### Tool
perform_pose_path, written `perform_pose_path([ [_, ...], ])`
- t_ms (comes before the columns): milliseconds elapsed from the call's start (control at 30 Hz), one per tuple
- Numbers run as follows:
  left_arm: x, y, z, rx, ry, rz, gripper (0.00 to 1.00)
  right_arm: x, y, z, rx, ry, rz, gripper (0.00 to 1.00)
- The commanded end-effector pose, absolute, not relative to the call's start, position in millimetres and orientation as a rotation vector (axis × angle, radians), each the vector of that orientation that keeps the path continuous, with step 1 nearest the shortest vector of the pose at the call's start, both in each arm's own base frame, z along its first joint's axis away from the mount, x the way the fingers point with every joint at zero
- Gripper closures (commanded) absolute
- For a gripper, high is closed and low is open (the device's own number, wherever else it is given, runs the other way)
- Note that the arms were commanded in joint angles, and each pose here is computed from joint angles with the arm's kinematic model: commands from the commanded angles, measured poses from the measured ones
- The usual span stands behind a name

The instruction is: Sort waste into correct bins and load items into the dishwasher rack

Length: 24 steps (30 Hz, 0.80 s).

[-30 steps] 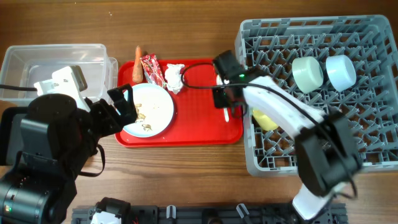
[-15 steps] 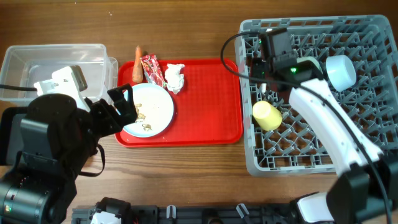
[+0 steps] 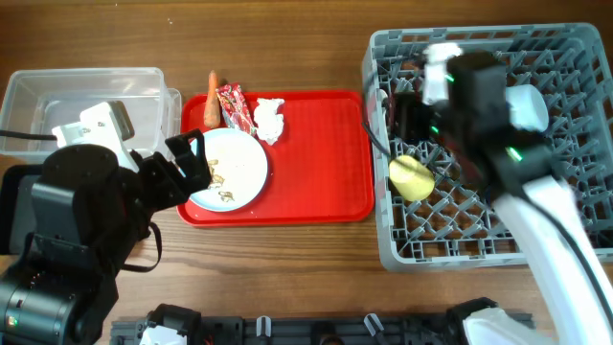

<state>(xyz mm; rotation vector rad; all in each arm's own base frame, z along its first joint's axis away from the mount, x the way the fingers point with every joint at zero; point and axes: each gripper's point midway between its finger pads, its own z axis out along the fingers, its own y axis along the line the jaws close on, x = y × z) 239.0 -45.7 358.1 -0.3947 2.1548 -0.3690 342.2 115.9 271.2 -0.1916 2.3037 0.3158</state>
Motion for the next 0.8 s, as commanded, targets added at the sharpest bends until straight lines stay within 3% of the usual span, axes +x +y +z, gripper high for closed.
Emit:
perform_pose_path([
  [0, 238.9, -41.8, 359.8, -0.41, 2.142, -0.356, 0.0, 289.6, 140.6, 323.3, -0.319, 2.172, 0.58, 0.0],
  [100, 238.9, -41.8, 359.8, -0.41, 2.142, -0.356, 0.0, 249.1, 149.8, 342.1, -0.341, 2.144, 0.749, 0.0],
  [300, 238.9, -41.8, 359.8, -0.41, 2.142, -0.356, 0.0, 199.2, 98.1, 329.1, -0.304, 2.2, 0.467, 0.0],
  [467, 238.9, -41.8, 359.7, -0.41, 2.143, -0.356, 0.0, 186.0, 90.6, 339.0, -0.532, 1.926, 0.305, 0.0],
  [600, 238.9, -41.8, 359.8, -0.41, 2.142, -0.356, 0.0, 191.7, 82.9, 298.1, -0.486, 1.832, 0.266, 0.0],
  [767, 238.9, -41.8, 359.7, -0.411, 2.142, -0.356, 0.0, 203.2, 76.4, 209.1, -0.443, 1.833, 0.243, 0.0],
])
